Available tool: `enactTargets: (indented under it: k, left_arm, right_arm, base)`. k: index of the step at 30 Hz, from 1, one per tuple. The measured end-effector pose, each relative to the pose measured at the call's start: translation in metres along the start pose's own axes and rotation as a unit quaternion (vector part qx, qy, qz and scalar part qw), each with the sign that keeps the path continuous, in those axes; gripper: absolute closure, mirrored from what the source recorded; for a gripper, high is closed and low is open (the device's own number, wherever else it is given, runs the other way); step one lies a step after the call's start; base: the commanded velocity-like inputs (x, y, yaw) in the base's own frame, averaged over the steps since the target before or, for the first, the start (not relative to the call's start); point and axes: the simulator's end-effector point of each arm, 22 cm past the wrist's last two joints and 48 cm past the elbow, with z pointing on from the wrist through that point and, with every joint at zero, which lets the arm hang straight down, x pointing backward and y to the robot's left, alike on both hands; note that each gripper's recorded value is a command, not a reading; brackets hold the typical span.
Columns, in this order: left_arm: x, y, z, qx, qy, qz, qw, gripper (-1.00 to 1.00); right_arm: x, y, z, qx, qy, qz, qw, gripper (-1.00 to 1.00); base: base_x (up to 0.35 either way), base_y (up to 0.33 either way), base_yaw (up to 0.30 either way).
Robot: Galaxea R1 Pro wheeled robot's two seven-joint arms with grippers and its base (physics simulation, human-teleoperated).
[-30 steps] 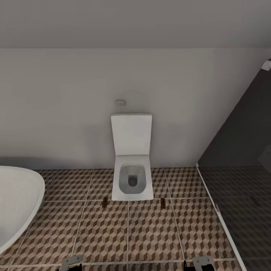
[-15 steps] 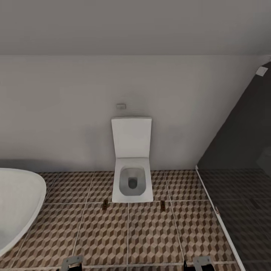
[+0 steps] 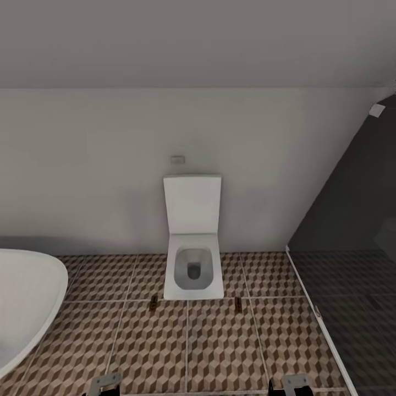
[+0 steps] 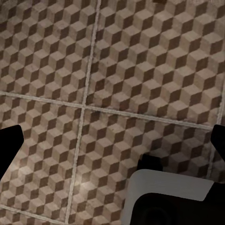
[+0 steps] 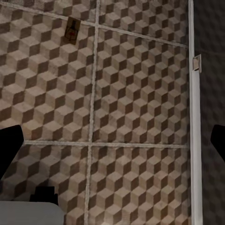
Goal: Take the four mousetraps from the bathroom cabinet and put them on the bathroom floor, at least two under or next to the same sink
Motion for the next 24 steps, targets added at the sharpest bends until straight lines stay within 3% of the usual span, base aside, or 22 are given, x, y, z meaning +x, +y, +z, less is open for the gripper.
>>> enactTargets:
  k: [24]
  left_arm:
    - [-0.018, -0.001, -0.004, 0.002, -0.019, -0.005, 0.9998, -1.00]
  right_arm:
    - [-0.018, -0.005, -0.002, 0.005, -0.018, 0.005, 0.9998, -1.00]
  base:
    - [0.000, 0.000, 0.000]
